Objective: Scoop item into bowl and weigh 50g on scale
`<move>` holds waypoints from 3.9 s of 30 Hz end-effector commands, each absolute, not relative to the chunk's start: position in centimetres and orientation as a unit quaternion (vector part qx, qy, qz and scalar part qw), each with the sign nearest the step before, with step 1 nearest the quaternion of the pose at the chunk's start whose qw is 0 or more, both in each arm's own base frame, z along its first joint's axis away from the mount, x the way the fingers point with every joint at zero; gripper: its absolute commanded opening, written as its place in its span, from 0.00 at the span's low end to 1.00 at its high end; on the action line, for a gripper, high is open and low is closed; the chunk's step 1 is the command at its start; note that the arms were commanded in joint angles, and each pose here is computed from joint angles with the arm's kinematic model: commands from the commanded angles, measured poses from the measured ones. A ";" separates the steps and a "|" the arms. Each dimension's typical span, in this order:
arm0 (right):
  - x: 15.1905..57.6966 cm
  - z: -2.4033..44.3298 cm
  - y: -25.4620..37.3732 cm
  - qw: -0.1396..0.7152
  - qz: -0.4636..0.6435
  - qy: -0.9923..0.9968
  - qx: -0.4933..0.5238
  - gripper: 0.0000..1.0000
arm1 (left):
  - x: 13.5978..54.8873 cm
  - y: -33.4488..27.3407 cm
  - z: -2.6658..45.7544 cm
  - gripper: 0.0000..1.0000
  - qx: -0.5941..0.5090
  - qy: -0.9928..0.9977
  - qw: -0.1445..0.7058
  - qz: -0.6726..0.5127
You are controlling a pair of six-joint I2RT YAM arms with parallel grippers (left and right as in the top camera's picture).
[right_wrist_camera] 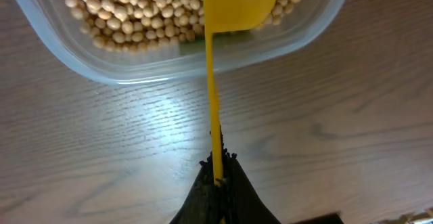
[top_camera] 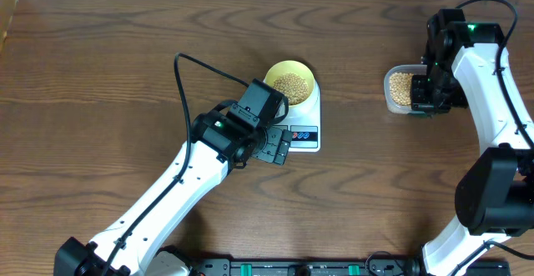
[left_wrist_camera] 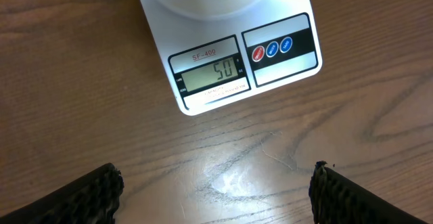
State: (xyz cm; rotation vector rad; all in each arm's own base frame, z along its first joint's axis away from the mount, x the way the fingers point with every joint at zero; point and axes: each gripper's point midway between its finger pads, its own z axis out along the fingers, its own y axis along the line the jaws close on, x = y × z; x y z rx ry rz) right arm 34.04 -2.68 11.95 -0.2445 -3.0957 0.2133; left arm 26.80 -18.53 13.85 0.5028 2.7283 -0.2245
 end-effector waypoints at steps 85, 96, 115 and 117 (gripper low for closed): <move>14.1 33.6 1.6 -0.497 -0.097 -0.859 -0.076 0.99 | 26.9 -18.4 14.3 0.91 0.186 0.962 0.187 -0.076; 14.1 28.0 -3.4 -0.608 -0.040 -0.763 -0.216 0.99 | 26.9 -18.3 14.3 0.91 0.186 0.962 0.187 -0.076; 23.4 23.1 -0.2 -0.729 -0.059 -0.680 -0.056 0.99 | 26.9 -18.4 14.3 0.91 0.186 0.962 0.187 -0.076; 23.6 22.4 0.0 -0.730 -0.046 -0.681 -0.036 0.99 | 26.9 -18.3 14.3 0.91 0.186 0.962 0.187 -0.076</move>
